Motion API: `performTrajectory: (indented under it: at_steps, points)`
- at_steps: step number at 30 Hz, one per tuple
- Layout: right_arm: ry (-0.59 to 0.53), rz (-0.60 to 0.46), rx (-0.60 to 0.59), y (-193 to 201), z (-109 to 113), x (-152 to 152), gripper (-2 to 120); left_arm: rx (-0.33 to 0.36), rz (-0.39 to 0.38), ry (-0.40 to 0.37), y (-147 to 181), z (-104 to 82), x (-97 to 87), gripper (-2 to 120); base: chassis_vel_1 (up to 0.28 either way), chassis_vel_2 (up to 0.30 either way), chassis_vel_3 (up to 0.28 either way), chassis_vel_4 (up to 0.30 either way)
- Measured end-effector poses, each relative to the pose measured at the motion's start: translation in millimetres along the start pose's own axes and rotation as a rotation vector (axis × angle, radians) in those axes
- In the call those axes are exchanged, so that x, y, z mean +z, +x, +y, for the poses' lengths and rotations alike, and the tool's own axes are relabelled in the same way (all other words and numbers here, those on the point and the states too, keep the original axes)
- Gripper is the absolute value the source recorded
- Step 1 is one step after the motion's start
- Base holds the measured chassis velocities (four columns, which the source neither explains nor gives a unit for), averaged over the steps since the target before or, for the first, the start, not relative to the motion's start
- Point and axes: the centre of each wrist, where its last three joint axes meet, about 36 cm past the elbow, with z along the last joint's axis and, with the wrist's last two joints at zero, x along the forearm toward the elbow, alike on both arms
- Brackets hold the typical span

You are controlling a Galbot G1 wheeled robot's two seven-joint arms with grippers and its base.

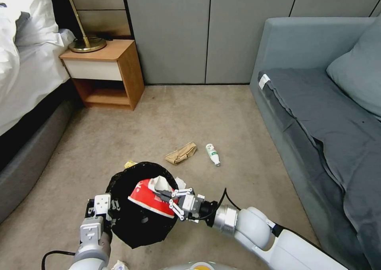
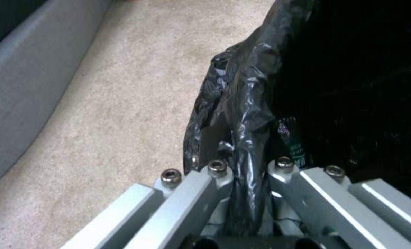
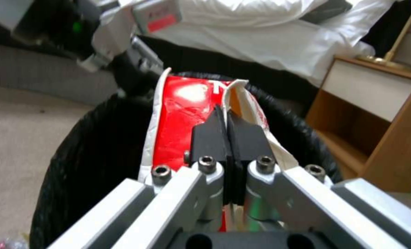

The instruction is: Pick up the trash bin, then pick up the garbage from the floor and place it into the trash bin.

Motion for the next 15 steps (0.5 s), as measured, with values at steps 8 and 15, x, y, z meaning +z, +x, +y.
performTrajectory:
  at_steps: [8, 15]
  points:
    - [0.007, 0.027, -0.010, -6, 0, 9, 0, 0.008, 0.002, 0.002, 0, -2.5, 0.5, 1, 0.000, 0.000, 0.000, 0.000]
    - [0.005, 0.030, -0.012, -14, 0, 10, 24, 0.013, 0.004, 0.002, 0, -4.9, 0.9, 1, 0.000, 0.000, 0.000, 0.000]
